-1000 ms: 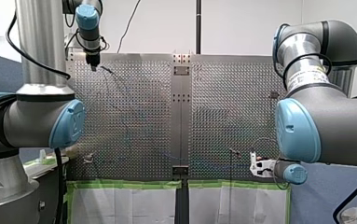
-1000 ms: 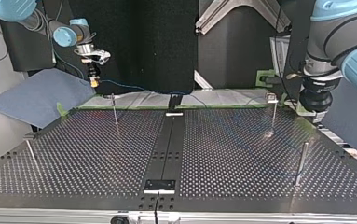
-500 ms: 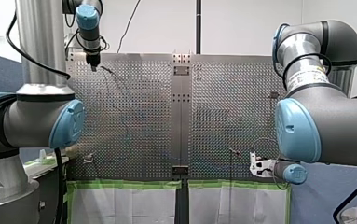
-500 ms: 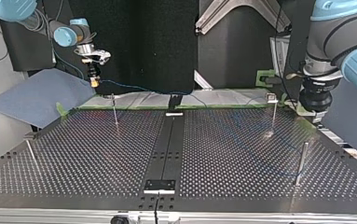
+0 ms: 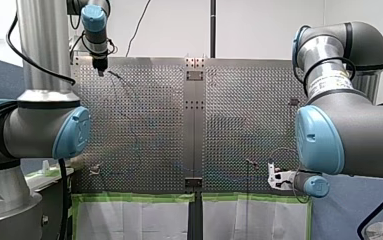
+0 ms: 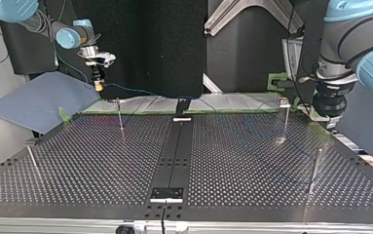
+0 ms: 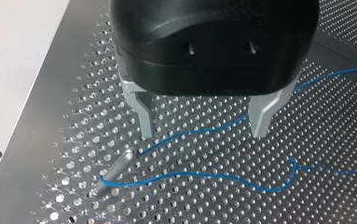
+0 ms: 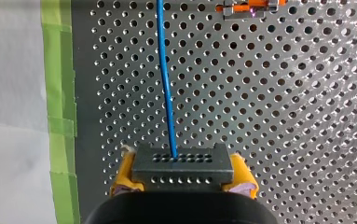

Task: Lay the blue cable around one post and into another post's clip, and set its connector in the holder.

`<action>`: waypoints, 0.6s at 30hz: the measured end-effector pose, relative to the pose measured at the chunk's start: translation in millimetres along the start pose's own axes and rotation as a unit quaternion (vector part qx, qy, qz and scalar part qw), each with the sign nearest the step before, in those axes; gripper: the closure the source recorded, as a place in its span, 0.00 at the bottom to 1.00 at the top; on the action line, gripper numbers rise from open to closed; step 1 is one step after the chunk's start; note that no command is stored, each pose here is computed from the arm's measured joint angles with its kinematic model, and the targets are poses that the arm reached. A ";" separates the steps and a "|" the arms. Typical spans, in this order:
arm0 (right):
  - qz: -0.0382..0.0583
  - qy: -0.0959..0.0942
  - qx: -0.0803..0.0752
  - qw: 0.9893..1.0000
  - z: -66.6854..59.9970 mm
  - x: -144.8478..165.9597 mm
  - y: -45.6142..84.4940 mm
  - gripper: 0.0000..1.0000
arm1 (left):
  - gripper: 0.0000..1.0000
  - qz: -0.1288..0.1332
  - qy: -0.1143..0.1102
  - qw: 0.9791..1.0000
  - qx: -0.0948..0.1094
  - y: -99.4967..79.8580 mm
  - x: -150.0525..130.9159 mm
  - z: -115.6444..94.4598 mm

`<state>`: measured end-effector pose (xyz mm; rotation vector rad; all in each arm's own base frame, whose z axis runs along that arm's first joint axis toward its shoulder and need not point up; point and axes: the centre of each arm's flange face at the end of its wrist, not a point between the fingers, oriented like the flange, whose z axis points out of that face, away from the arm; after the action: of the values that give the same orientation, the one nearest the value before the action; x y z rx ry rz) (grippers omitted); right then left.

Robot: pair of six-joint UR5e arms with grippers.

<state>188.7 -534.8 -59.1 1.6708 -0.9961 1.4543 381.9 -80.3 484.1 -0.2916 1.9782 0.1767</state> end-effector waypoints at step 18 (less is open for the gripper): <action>-0.014 -0.010 -0.018 1.000 -12.5 -6.7 0.1 1.00 | 0.00 0.019 0.012 0.994 0.111 -49.7 55.4 16.4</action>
<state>182.4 -523.2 -64.2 1.6694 -0.9998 1.3952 388.6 -130.6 427.3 -0.1121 2.0061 -0.0235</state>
